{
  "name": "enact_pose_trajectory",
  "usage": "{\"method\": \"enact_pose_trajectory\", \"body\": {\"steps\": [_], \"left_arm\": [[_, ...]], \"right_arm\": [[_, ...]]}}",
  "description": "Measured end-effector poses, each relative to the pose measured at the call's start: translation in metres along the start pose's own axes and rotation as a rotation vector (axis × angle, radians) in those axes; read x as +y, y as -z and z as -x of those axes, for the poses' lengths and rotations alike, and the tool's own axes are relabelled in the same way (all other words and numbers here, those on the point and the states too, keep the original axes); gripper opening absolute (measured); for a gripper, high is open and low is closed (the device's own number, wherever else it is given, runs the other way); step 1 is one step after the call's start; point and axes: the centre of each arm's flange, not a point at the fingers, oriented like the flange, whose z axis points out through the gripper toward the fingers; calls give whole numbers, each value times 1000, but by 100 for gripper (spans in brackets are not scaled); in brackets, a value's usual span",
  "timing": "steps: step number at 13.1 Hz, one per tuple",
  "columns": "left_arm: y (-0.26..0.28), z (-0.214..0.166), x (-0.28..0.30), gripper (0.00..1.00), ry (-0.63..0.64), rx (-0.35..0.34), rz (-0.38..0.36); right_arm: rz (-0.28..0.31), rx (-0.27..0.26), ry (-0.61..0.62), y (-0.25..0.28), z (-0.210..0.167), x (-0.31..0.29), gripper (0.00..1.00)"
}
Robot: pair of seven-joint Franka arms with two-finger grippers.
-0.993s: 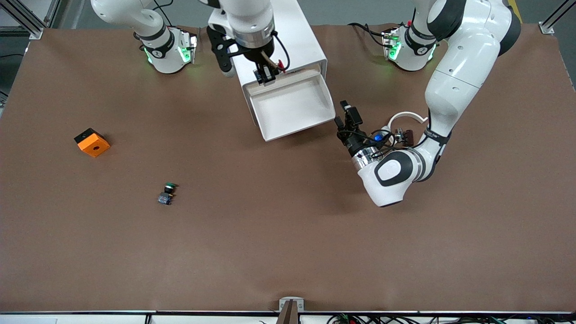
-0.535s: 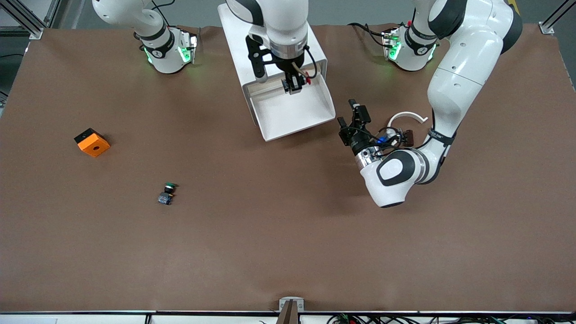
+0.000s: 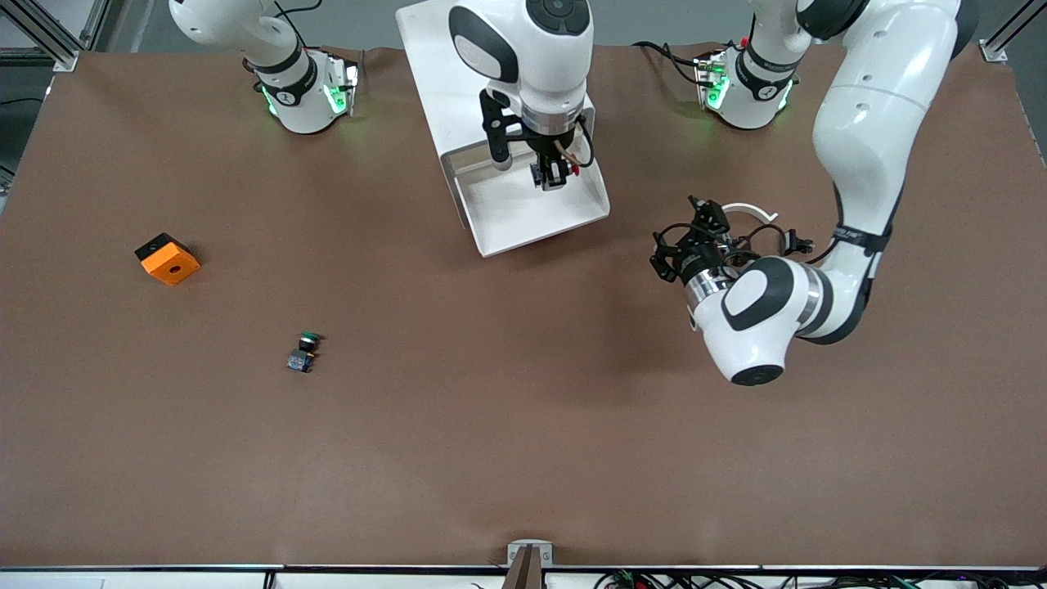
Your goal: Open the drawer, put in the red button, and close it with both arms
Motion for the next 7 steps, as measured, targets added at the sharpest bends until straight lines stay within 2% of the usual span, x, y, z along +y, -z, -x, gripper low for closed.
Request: {"method": "enact_pose_trajectory", "body": {"steps": [4,7], "left_arm": [[59,-4,-63,100,-290,231,123],[99,-27,-104,100,-456,360,242]], "right_arm": [[14,21,12,-44,18,2,41],[20,29,18,-56,23,4,41]]}}
